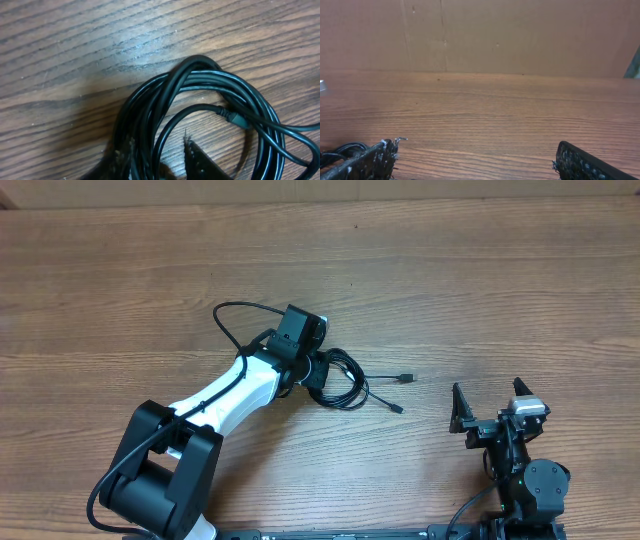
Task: Untangle cables
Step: 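Lower the left gripper and grasp the black cable coil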
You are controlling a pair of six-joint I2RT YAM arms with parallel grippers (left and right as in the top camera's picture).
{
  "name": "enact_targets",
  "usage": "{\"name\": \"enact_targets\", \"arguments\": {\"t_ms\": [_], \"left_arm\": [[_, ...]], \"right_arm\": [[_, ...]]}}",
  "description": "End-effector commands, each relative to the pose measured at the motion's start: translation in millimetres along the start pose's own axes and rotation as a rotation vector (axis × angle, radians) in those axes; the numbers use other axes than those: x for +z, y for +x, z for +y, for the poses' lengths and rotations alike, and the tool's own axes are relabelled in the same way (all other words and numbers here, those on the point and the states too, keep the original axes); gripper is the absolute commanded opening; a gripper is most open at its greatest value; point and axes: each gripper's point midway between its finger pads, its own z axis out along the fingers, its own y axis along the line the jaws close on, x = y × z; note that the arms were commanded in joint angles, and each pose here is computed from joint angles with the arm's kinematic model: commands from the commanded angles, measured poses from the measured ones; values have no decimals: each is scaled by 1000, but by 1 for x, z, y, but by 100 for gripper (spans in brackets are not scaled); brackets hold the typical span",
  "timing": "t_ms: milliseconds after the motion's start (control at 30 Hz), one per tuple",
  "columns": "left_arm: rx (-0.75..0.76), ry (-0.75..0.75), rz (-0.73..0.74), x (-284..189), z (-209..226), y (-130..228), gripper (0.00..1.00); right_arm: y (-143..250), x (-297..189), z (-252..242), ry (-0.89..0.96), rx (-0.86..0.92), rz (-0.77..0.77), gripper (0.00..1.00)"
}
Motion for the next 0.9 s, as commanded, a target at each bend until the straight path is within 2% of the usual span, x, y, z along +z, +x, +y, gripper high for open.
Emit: {"name": "enact_targets", "arguments": {"t_ms": [0,100,233,433,867], "left_arm": [[-5,7,8,-1,-3,-3,19],[-34,-5,48,-1,0,7,5],[-168,-30,106,-7,3,21,4],[-479,-81,169,-20,5,34,4],[-476,-122,132,-19,13,28,4]], "right_arm": [[0,0,-3,16,-1,-7,100],[0,0,-3,16,-1,-7,100],[0,0,-3,16,-1,-7,100],[0,0,-3,16,-1,-7,100],[0,0,-3,16,-1,-7,100]]}}
